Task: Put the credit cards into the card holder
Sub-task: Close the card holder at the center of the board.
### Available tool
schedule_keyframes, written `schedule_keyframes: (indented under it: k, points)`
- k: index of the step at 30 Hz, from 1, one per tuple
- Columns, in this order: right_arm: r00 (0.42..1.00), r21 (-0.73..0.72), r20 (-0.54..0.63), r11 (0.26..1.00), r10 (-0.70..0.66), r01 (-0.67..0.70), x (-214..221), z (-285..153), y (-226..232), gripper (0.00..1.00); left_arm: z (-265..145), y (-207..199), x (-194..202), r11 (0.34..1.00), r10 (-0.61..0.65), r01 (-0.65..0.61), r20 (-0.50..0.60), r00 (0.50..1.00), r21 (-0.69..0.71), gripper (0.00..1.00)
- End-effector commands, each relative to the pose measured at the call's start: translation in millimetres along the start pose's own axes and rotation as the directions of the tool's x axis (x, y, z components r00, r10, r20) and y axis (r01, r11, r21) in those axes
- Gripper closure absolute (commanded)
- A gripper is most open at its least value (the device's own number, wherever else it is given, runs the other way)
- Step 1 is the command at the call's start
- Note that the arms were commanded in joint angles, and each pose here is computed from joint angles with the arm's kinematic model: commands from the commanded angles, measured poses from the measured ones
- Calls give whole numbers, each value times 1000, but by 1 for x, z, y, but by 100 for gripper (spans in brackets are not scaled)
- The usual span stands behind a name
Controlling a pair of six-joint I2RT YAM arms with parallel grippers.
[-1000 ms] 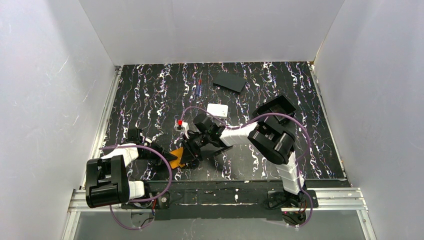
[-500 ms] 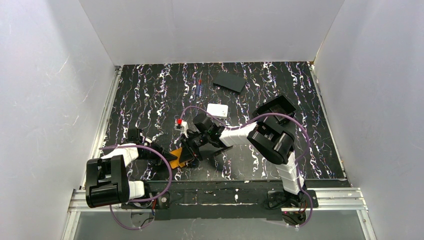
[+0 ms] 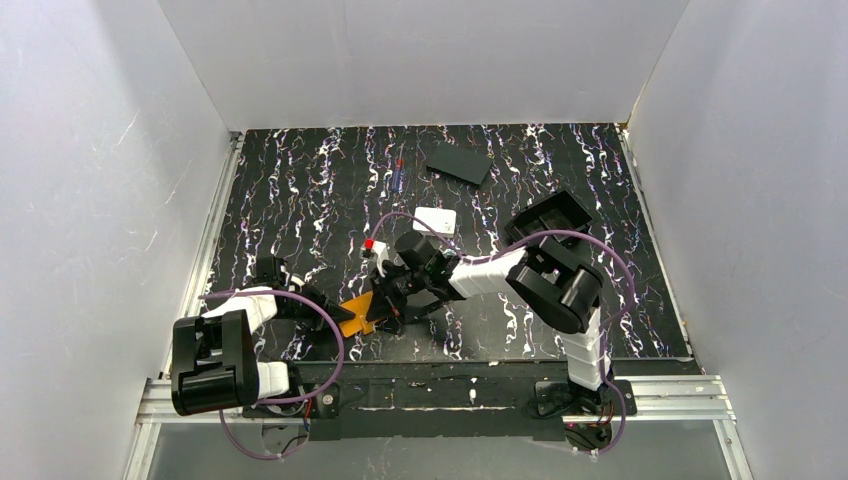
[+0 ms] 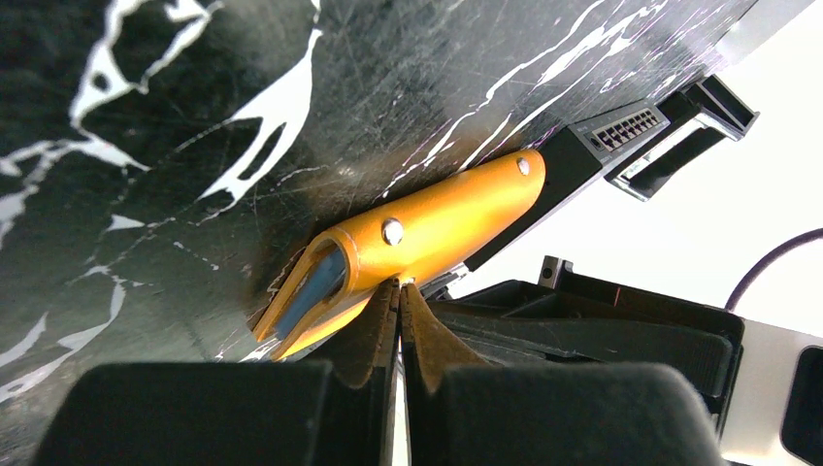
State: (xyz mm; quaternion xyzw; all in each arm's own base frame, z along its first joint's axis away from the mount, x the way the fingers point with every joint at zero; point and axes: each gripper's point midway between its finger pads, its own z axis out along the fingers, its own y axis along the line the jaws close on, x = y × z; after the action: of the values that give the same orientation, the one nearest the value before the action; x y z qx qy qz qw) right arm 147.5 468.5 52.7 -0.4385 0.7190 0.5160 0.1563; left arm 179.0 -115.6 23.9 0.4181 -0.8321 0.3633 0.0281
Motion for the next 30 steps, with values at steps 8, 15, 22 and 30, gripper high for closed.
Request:
schedule_keyframes:
  k: [8, 15, 22, 30]
  points:
    - [995, 91, 96, 996, -32, 23, -28, -9, -6, 99, 5, 29, -5, 993, -3, 8, 45, 999, -120, 100]
    - [992, 91, 114, 995, -55, 45, -40, -4, -9, 99, 6, 30, -5, 993, -4, 9, 43, 999, -122, 100]
    - [992, 95, 112, 994, -57, 46, -44, 2, -14, 99, 6, 30, -5, 992, -7, 11, 40, 999, -122, 100]
    - [998, 82, 54, 996, -28, 24, -27, 6, -16, 99, 6, 30, -5, 992, -8, 13, 41, 999, -123, 100]
